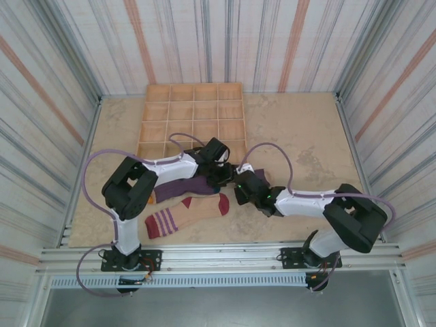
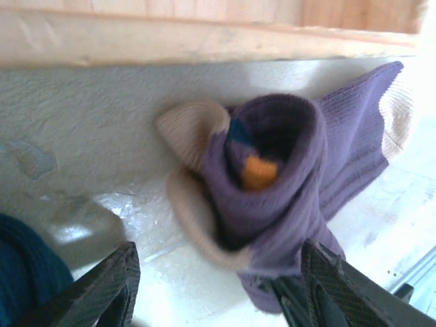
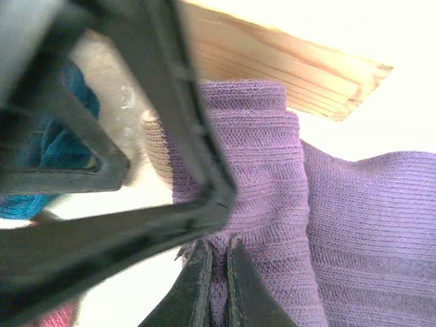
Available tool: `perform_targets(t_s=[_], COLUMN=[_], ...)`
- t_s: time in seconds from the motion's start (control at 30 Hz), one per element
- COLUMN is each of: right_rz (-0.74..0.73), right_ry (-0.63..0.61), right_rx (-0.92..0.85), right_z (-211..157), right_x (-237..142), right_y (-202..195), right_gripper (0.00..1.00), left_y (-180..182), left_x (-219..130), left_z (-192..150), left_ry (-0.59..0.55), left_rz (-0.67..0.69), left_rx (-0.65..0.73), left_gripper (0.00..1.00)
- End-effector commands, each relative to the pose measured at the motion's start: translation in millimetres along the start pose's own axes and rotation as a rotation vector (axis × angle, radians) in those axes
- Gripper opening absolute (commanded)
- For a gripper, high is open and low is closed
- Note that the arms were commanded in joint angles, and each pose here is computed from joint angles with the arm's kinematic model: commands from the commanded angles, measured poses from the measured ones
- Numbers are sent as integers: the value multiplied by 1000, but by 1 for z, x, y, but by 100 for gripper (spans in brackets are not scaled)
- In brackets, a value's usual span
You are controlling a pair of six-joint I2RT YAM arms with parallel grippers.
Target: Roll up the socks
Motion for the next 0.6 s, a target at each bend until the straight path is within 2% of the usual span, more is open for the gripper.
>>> perform_targets(t_s=[0.0,0.13,0.33,0.47,0.57], right_rz=[100,262,469,561,574], right_ry=[177,247,272,288,310], right_rx=[108,305,590,728,813], right_z=[-37,-36,-27,-19,-18], right_x=[0,1,-4,-7,-6], right_y=[-14,-22,-34,-43,-52], right_gripper=[3,0,0,0,0], left_y=[-4,-5,-7,-12,-20], left_x=[-19,-27,-31,-30,-27], left_z=[1,4,5,6,7], left_ry=[-9,-37,-40,-45,-48], left_rz=[-29,-47,-53,-76,-92], left_rx=[0,-7,-3,0,19], left_gripper=[66,67,66,66,66])
Point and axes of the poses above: each hand's point on the last joint's axis, 136 mm out from that joint toward the fingers, its own x axis out along the fingers, its own y axis along the line the jaws close on, z = x × y, the point moved 2 cm from there along -x, back along the fingers, and after that the axes turned 10 degrees about x, right-handed, at the moved point
